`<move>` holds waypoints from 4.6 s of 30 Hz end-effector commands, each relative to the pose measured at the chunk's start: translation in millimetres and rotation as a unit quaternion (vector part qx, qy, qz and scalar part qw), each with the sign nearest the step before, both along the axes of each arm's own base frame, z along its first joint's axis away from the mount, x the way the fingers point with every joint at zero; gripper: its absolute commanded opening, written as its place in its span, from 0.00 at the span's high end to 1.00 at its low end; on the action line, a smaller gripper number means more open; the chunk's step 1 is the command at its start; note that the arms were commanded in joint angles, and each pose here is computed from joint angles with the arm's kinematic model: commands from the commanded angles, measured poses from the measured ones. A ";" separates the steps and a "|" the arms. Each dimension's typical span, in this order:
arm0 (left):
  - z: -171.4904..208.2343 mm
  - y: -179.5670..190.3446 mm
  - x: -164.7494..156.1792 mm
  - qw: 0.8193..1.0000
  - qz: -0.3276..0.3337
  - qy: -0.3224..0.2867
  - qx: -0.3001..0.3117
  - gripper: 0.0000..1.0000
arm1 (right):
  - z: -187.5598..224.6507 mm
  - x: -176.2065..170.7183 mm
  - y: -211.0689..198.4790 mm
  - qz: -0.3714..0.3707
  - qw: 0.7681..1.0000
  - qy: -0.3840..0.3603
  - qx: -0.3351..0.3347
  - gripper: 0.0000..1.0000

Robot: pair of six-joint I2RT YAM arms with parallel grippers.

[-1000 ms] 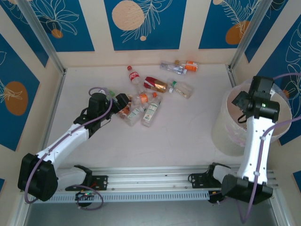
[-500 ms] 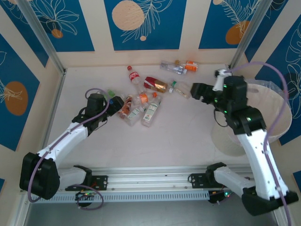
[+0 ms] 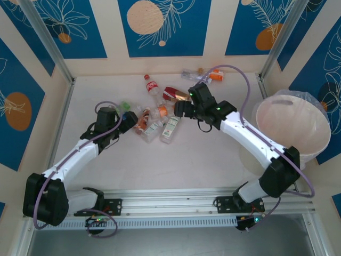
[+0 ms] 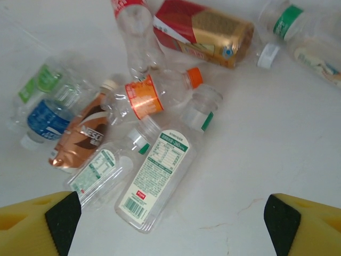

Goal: Put the plastic bottles in the bin

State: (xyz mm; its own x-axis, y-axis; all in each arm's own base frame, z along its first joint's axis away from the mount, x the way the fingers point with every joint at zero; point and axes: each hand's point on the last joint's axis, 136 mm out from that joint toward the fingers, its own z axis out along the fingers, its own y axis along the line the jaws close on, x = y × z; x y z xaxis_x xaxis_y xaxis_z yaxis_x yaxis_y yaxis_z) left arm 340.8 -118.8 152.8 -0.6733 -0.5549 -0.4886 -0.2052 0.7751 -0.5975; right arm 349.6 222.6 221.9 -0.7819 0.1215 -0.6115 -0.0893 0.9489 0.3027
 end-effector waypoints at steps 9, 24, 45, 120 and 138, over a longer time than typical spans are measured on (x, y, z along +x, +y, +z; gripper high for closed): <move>-16.0 -59.8 -14.1 0.976 -0.203 0.006 0.077 0.00 | -56.6 10.9 29.6 -0.079 0.994 0.041 0.064 0.01; -65.9 -79.8 -9.0 0.948 -0.279 -0.020 0.154 0.07 | -52.5 4.3 10.4 -0.093 0.994 0.013 0.052 0.00; -97.4 -111.4 -1.6 0.916 -0.315 -0.039 0.243 0.38 | -52.0 -10.0 -21.9 -0.114 0.993 -0.003 0.041 0.00; 2.9 -133.4 -16.7 0.936 -0.259 -0.211 0.109 0.00 | 142.5 -83.1 -86.2 0.059 0.966 -0.250 0.021 1.00; -15.8 -158.2 -5.6 0.940 -0.292 -0.147 0.098 0.00 | 268.8 -162.6 -233.1 -0.183 0.869 -0.453 -0.074 1.00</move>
State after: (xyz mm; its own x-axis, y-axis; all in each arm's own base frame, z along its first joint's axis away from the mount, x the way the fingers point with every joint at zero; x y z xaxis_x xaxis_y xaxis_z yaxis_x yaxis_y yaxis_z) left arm 334.7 -272.6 139.2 -0.6279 -0.0217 -0.7780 0.4424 0.8125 -0.3797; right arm 202.9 19.1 462.4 -0.0132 0.1400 -0.9901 -0.0336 0.9895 0.1403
